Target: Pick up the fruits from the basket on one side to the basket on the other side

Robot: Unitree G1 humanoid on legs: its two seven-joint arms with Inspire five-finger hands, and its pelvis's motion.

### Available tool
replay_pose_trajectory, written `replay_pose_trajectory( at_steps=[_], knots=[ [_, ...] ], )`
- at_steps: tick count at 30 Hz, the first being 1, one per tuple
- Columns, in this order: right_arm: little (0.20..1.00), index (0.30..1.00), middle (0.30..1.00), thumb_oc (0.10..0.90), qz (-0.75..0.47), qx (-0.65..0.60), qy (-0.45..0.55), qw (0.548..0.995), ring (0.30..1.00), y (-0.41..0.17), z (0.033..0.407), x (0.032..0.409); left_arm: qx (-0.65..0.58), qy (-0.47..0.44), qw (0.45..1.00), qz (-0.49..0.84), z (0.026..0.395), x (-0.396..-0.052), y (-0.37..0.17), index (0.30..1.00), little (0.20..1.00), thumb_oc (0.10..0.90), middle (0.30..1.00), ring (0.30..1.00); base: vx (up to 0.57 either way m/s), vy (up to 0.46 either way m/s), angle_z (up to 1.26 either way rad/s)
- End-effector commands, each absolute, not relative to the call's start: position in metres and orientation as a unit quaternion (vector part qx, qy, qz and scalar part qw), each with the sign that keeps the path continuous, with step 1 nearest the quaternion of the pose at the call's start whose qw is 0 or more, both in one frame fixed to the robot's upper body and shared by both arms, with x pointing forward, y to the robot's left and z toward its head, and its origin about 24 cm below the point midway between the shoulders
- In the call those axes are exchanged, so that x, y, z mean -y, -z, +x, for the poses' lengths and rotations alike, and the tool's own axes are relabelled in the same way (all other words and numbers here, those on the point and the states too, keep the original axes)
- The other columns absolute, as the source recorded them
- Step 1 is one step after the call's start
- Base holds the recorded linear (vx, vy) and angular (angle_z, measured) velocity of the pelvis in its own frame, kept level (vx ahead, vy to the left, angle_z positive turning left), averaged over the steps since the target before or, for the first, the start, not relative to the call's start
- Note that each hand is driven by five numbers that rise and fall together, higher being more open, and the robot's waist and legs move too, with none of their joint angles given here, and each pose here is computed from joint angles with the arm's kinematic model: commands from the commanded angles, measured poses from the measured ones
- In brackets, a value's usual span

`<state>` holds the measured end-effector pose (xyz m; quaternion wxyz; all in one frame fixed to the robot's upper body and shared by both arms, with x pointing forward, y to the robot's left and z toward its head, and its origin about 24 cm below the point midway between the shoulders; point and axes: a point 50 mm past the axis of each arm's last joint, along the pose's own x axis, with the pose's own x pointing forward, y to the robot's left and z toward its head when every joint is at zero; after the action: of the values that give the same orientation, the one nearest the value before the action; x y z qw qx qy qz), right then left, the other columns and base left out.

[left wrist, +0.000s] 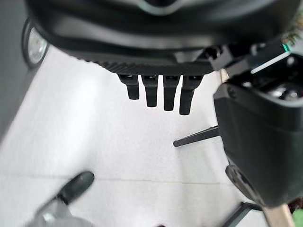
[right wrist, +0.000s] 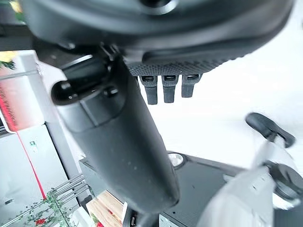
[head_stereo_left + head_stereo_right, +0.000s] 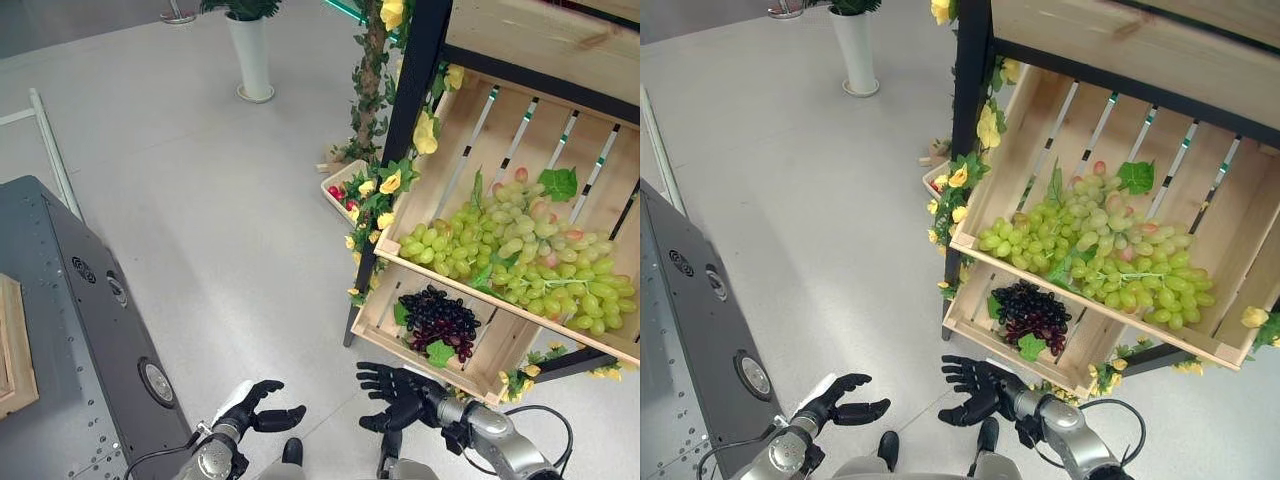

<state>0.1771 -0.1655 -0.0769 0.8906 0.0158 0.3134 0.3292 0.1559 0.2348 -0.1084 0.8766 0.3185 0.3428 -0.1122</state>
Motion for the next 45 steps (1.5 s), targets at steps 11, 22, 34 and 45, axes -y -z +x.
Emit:
replay_pose_trajectory(
  at_steps=[11,22,34,45],
  knots=[
    [0.9,0.9,0.9,0.8,0.045,-0.237,-0.3,0.923,0.9,0.05,0.211,0.164,-0.361,0.168,0.917,0.021,0.181,-0.202,0.089,0.9,0.9,0.8,0.9,0.9,-0.1,-0.276,0.49],
    [0.9,0.9,0.9,0.8,0.067,-0.351,-0.23,0.905,0.9,0.091,0.185,0.178,-0.432,0.213,0.876,0.009,0.168,-0.188,0.105,0.9,0.9,0.8,0.9,0.9,-0.04,0.081,0.79],
    [0.9,0.9,0.9,0.8,0.072,-0.443,-0.113,0.886,0.9,0.13,0.151,0.193,-0.502,0.213,0.837,0.05,0.145,-0.204,0.128,0.9,0.9,0.8,0.9,0.9,-0.02,0.233,0.5],
    [0.9,0.9,0.9,0.8,0.064,-0.493,-0.092,0.863,0.9,0.143,0.137,0.191,-0.52,0.166,0.836,0.056,0.153,-0.2,0.136,0.9,0.9,0.8,0.9,0.9,-0.01,-0.011,0.03]
  ],
)
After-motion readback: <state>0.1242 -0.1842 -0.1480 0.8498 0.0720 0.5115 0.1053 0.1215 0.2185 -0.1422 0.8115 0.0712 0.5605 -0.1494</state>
